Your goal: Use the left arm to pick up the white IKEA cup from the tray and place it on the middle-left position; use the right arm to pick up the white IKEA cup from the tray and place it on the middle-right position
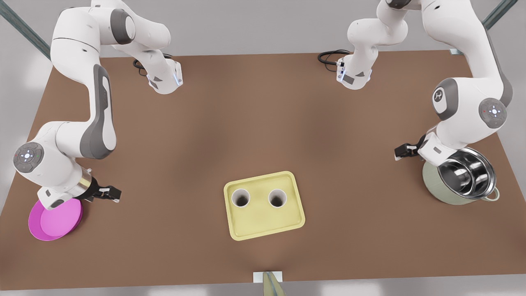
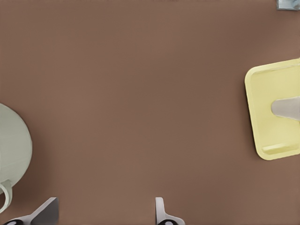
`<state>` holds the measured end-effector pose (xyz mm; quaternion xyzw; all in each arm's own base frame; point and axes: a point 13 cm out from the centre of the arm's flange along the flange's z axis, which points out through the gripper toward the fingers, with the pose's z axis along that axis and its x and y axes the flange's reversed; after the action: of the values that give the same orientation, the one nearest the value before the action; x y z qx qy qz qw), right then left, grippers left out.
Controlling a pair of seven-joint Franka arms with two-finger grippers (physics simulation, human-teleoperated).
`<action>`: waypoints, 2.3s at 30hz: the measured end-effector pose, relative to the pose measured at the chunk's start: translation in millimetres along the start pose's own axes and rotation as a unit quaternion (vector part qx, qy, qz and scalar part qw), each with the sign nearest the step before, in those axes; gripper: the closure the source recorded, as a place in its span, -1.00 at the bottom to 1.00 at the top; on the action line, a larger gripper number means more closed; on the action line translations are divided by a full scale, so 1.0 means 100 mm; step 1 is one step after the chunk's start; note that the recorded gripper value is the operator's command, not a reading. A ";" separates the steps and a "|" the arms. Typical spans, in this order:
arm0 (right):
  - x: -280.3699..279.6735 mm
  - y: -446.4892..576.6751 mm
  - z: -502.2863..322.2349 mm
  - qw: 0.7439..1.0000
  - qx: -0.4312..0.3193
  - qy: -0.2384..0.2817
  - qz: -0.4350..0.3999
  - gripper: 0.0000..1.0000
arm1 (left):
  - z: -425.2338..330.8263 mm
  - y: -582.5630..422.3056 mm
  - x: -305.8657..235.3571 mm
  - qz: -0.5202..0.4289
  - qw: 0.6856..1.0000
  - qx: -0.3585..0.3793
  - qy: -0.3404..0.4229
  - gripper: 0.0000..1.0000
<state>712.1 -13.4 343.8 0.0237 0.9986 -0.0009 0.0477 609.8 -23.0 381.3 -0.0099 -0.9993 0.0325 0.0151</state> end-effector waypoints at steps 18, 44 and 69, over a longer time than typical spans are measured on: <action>0.39 3.29 0.59 0.975 -0.033 -0.003 -0.220 -0.81 | 1.99 -3.59 -0.19 0.138 0.990 -0.036 -0.016 -1.00; 0.45 3.98 2.17 0.971 -0.071 0.006 -0.228 -0.76 | 2.82 -3.84 -0.82 -0.002 0.994 -0.010 -0.107 -1.00; 0.35 3.15 1.40 0.977 -0.097 0.078 -0.173 0.59 | 1.94 -1.44 -0.60 -0.187 0.980 -0.005 -0.071 0.68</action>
<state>705.9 302.7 200.9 -0.1545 0.9835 0.0892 -0.0291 661.5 -180.8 195.4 0.1789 -0.9823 0.0243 -0.0507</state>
